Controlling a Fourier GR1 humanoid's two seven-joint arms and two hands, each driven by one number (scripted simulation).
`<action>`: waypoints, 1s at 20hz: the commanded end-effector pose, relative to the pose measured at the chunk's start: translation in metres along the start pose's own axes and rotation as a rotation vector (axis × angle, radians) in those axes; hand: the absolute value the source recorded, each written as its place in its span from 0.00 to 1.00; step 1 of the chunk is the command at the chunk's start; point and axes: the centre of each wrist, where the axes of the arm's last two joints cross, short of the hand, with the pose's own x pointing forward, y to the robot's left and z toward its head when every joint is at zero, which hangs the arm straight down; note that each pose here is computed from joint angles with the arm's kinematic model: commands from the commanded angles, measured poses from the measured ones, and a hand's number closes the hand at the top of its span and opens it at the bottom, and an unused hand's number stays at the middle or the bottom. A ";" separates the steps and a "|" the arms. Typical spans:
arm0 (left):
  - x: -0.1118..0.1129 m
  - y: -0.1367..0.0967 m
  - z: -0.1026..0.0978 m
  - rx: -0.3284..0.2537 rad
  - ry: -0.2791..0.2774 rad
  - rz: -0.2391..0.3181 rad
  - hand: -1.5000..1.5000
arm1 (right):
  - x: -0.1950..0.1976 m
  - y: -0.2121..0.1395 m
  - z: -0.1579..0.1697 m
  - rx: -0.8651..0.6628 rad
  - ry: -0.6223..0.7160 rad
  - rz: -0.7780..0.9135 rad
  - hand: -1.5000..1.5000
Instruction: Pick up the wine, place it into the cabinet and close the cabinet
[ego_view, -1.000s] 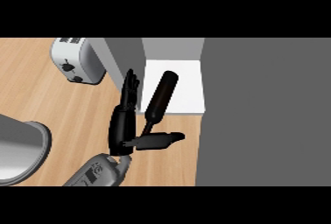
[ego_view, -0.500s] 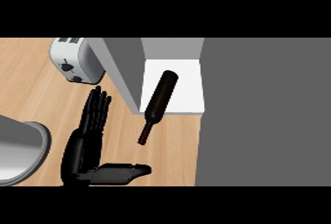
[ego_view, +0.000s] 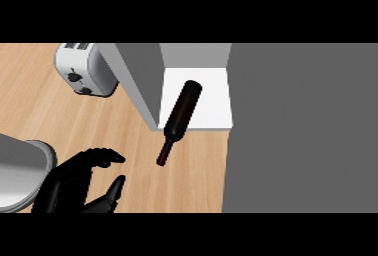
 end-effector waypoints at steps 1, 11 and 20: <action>0.019 0.022 0.011 -0.031 0.007 0.023 1.00 | 0.028 0.013 0.004 0.031 -0.039 0.038 1.00; 0.011 0.068 0.027 -0.026 -0.016 0.006 1.00 | 0.027 0.018 -0.013 0.201 -0.086 -0.092 1.00; 0.027 0.085 0.032 -0.053 -0.014 0.001 1.00 | 0.034 0.041 -0.059 0.322 -0.172 -0.119 1.00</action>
